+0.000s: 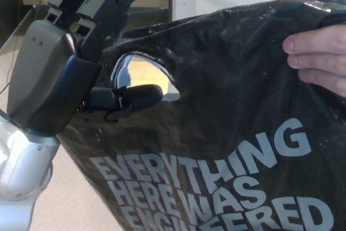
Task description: A person is holding a plastic bag and the robot extends its left hand to grab the bag by hooking its thumb into the holes at the top and brings its hand down by its side. Then it extends its arm again to hand the plastic bag back to the person.
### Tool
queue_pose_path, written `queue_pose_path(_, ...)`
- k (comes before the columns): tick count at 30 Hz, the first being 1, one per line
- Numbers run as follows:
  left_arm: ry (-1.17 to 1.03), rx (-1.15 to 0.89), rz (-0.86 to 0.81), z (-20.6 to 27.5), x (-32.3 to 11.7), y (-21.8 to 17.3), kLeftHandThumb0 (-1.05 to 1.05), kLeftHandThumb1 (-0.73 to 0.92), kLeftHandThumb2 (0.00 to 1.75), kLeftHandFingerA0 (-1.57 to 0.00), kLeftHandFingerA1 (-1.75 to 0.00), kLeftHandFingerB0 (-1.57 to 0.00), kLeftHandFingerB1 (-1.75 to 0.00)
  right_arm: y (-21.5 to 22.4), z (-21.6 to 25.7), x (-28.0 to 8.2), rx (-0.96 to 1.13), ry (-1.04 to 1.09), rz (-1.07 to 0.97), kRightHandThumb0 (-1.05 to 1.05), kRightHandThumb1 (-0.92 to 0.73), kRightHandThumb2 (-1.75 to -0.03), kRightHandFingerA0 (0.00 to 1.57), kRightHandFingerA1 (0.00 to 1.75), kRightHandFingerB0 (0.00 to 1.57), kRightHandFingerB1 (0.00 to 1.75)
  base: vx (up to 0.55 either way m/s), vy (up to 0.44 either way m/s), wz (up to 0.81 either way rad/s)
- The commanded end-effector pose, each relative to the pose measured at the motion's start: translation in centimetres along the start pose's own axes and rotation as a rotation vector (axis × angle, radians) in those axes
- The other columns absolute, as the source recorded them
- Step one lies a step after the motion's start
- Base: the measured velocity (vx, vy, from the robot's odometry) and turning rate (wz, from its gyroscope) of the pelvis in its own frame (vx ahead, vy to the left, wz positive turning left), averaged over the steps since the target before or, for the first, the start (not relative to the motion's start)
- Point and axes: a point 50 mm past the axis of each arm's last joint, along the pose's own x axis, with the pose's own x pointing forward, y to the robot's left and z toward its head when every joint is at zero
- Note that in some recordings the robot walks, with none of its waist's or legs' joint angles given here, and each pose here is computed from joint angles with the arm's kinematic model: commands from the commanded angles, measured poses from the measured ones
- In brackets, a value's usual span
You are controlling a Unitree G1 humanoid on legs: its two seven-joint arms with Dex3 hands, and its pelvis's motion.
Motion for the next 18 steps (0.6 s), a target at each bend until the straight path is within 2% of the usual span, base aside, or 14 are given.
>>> queue_pose_path(1,0.010,0.035,0.024,-0.6,0.4,-0.1,-0.63,0.41,0.67,-0.11,-0.39,-0.07,-0.30,-0.4,0.1,0.2,0.007,-0.008,-0.025,-0.26,-0.62,-0.58,0.75,0.49,0.48,0.38,0.00,0.000,0.00)
queue_pose_path(2,0.008,0.032,0.026,-0.6,0.5,-0.1,-0.61,0.40,0.67,-0.10,-0.39,-0.06,-0.31,-0.5,0.2,0.2,0.008,-0.008,-0.025,-0.25,-0.62,-0.58,0.75,0.50,0.48,0.38,0.00,0.000,0.00)
queue_pose_path(3,0.005,0.032,0.028,-0.6,0.6,-0.2,-0.31,0.26,0.84,-0.01,-0.49,0.00,-0.48,-0.5,0.2,0.3,0.008,-0.010,-0.026,-0.25,-0.62,-0.58,0.74,0.50,0.48,0.38,0.00,0.000,0.00)
queue_pose_path(11,-0.015,0.029,0.043,0.0,1.7,-0.7,-0.31,0.31,0.87,0.00,-0.48,0.00,-0.48,-0.6,0.4,0.5,0.007,-0.011,-0.024,-0.25,-0.62,-0.58,0.76,0.50,0.49,0.38,0.00,0.000,0.00)
queue_pose_path(12,-0.014,0.033,0.045,0.0,2.0,-0.8,-0.51,0.50,0.56,-0.19,-0.32,-0.15,-0.28,-0.6,0.5,0.6,0.009,-0.013,-0.025,-0.25,-0.62,-0.58,0.76,0.50,0.49,0.38,0.00,0.000,0.00)
queue_pose_path(13,-0.004,0.034,0.062,0.5,2.2,-1.2,-0.28,0.33,0.89,-0.07,-0.50,-0.07,-0.50,-0.3,0.2,0.2,0.017,-0.010,-0.018,-0.24,-0.62,-0.58,0.76,0.51,0.49,0.39,0.00,0.000,0.00)
queue_pose_path(15,0.001,0.045,0.099,1.0,2.7,-1.7,-0.27,0.34,0.90,-0.10,-0.51,-0.10,-0.50,-0.1,0.1,0.0,0.009,-0.009,-0.003,-0.25,-0.62,-0.58,0.75,0.52,0.48,0.38,0.00,0.000,0.00)
queue_pose_path(16,-0.006,0.037,0.119,1.4,3.2,-2.0,-0.48,0.53,0.57,-0.29,-0.35,-0.25,-0.30,-0.1,0.0,-0.1,0.003,-0.010,0.006,-0.26,-0.63,-0.59,0.75,0.52,0.47,0.38,0.00,0.000,0.00)
queue_pose_path(17,-0.024,-0.008,0.131,1.8,3.9,-2.4,-0.24,0.36,0.91,-0.14,-0.53,-0.11,-0.51,-0.1,0.0,0.0,0.006,-0.007,0.004,-0.26,-0.63,-0.59,0.75,0.51,0.47,0.38,0.00,0.000,0.00)
queue_pose_path(18,-0.030,-0.008,0.148,2.0,4.4,-2.7,-0.43,0.53,0.56,-0.31,-0.38,-0.27,-0.30,-0.2,0.1,0.1,0.001,-0.008,-0.002,-0.27,-0.63,-0.59,0.76,0.51,0.47,0.38,0.00,0.000,0.00)
